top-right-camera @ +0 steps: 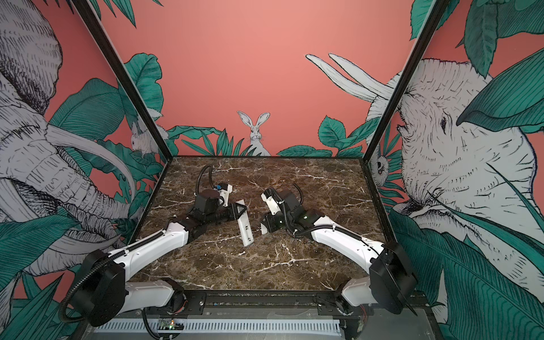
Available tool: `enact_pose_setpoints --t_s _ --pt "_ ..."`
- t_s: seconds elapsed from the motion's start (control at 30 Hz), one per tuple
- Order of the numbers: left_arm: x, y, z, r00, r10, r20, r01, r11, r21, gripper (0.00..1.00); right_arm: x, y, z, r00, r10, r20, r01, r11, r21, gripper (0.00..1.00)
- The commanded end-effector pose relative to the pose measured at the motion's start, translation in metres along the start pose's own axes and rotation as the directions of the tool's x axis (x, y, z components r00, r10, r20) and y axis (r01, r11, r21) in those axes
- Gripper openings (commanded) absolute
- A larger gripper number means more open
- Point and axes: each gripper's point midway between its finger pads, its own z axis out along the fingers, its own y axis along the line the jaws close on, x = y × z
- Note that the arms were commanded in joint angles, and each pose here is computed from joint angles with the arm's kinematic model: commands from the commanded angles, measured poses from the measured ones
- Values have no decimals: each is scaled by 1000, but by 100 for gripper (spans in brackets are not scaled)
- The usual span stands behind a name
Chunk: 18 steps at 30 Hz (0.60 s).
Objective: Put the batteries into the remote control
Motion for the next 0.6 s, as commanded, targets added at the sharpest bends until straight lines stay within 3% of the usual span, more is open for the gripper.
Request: enact_pose_setpoints --t_s 0.0,0.57 --pt "-1 -4 -8 1000 21 21 -22 999 27 0 11 -16 10 999 -1 -40 3 999 48 27" --pt "6 -3 -13 999 24 25 -25 998 58 0 40 -54 39 992 51 -118 -35 991 130 26"
